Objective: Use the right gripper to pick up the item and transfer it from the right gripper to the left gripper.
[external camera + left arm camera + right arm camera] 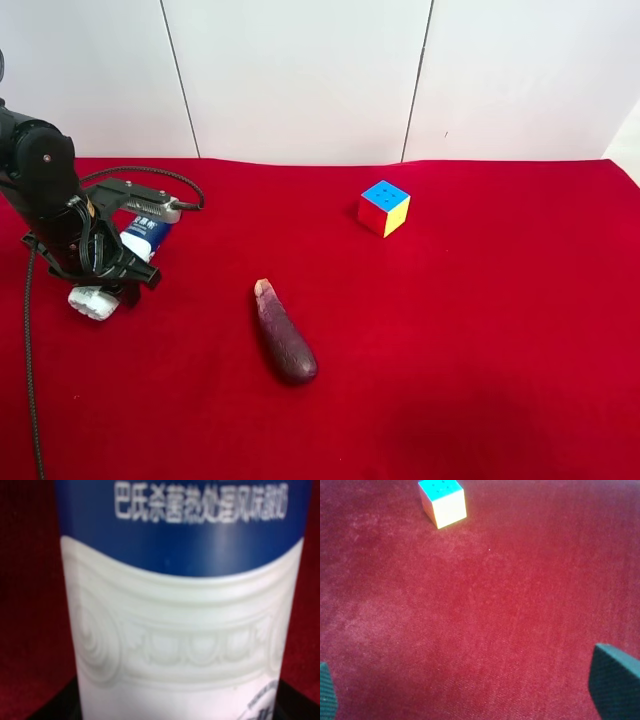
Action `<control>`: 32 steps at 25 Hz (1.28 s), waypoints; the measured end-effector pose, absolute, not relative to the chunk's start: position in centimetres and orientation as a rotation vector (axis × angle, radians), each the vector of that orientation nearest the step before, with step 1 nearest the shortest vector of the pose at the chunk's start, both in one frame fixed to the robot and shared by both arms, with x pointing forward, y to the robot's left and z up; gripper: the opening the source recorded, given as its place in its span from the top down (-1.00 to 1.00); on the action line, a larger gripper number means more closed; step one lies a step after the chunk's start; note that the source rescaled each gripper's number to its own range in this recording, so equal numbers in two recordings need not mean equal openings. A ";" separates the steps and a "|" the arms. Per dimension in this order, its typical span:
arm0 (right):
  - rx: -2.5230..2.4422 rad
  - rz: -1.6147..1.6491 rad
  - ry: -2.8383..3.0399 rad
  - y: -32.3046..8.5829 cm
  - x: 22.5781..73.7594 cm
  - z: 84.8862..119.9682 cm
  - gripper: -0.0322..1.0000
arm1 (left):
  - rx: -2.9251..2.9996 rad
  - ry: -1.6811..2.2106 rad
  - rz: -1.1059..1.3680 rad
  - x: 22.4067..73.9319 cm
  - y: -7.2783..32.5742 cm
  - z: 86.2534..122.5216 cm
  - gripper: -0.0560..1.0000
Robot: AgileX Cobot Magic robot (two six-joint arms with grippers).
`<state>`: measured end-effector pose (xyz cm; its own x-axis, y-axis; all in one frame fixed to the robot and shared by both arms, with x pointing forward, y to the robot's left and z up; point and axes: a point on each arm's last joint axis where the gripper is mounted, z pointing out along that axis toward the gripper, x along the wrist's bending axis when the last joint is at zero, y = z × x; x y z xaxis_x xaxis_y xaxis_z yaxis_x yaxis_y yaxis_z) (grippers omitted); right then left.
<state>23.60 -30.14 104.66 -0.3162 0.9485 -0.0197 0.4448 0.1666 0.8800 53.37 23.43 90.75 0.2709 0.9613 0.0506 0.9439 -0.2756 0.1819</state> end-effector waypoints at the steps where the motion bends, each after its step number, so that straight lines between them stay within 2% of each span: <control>1: 1.318 1.087 1.851 -30.1 23.6 104.7 -1.00 | 2.414 1.811 0.219 53.4 23.4 90.7 0.74; 14: 1.318 1.087 1.851 -30.1 23.6 104.7 -1.00 | 2.413 1.823 0.178 53.2 23.2 90.3 0.74; 15: 1.318 1.087 1.851 -30.1 23.6 104.7 -1.00 | 2.412 1.823 0.179 53.2 23.2 90.3 0.63; 16: 1.318 1.087 1.851 -30.1 23.6 104.7 -1.00 | 2.406 1.822 0.184 53.3 23.2 90.3 0.34; 17: 1.318 1.087 1.851 -30.1 23.6 104.7 -1.00 | 2.393 1.829 0.189 53.4 23.2 90.3 -0.13; 18: 1.318 1.087 1.851 -30.1 23.6 104.7 -1.00 | 2.387 1.826 0.195 53.4 23.2 90.3 -0.51; 20: 1.318 1.087 1.851 -30.1 23.6 104.7 -1.00 | 2.371 1.829 0.205 53.5 23.2 90.3 -0.83; 23: 1.318 1.087 1.851 -30.1 23.6 104.7 -1.00 | 2.352 1.837 0.212 53.6 23.1 90.4 -0.96; 32: 1.318 1.087 1.851 -30.1 23.6 104.7 -1.00 | 2.357 1.852 0.201 53.6 23.2 90.4 -1.00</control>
<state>23.60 -30.14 104.66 -0.3162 0.9485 -0.0197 0.4448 0.1666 0.8800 53.59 23.16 90.43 0.2346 0.9719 0.0201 0.9535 -0.2341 0.1901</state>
